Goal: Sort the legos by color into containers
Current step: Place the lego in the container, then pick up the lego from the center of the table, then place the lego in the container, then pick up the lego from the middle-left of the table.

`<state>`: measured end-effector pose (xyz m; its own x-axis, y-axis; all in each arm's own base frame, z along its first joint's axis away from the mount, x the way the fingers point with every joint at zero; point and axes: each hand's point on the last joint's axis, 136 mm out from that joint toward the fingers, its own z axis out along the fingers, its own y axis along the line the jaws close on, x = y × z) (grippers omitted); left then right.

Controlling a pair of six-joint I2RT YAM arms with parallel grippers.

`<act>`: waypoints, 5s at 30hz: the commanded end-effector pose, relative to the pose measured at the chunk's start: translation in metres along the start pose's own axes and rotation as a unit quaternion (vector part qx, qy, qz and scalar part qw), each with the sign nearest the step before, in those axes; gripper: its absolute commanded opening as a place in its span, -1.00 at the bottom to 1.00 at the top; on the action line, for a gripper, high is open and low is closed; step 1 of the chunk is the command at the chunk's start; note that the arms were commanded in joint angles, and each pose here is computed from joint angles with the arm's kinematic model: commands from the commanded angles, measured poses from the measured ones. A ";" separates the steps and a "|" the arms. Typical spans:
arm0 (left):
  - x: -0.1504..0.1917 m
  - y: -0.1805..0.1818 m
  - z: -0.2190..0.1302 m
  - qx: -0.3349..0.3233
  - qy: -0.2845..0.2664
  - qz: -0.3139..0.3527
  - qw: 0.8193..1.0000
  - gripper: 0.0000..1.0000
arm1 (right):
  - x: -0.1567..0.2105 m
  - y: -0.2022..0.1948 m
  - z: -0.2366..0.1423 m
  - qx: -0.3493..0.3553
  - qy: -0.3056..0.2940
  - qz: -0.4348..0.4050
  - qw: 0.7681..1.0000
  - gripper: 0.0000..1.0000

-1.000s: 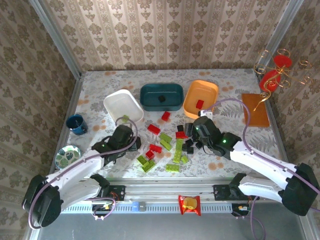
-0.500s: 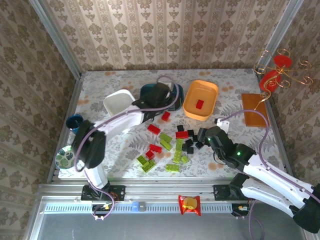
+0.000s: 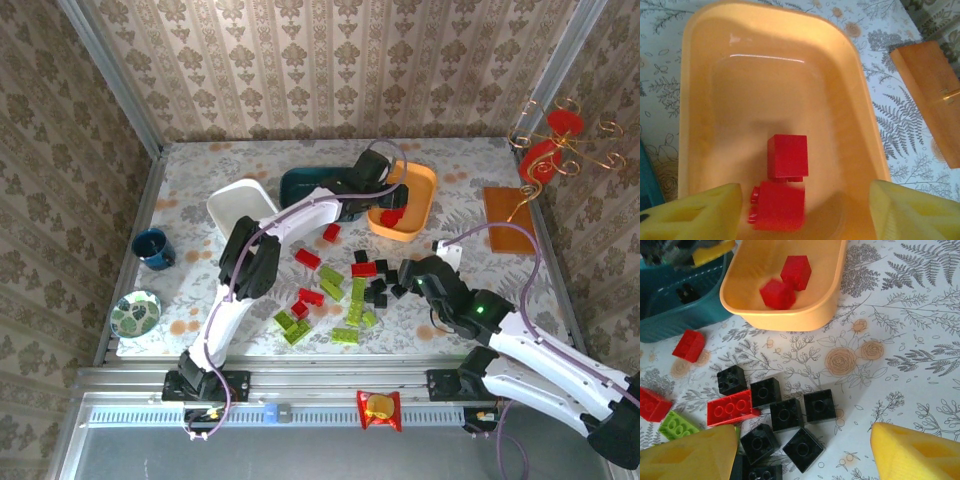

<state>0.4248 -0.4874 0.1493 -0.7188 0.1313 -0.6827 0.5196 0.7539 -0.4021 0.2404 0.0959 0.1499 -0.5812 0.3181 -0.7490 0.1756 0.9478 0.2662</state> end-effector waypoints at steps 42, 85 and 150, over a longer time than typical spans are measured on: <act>0.182 0.140 -0.337 -0.135 -0.164 -0.079 0.974 1.00 | 0.083 0.230 0.100 -0.176 0.211 -0.263 0.925 0.49; 0.194 0.150 -0.316 -0.131 -0.133 -0.096 0.978 1.00 | -0.037 0.147 0.120 -0.077 0.078 -0.139 0.984 -0.65; 0.305 0.118 -0.252 -0.122 0.194 -0.001 0.973 0.25 | -0.067 0.063 0.113 0.004 0.051 -0.022 0.998 0.42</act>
<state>0.1444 -0.1889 0.0330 -0.8759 0.3369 -0.3453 0.4173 0.8883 -0.1918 0.3809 0.1366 0.1398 -0.6901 0.2492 -0.6795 0.1437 0.9673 0.2088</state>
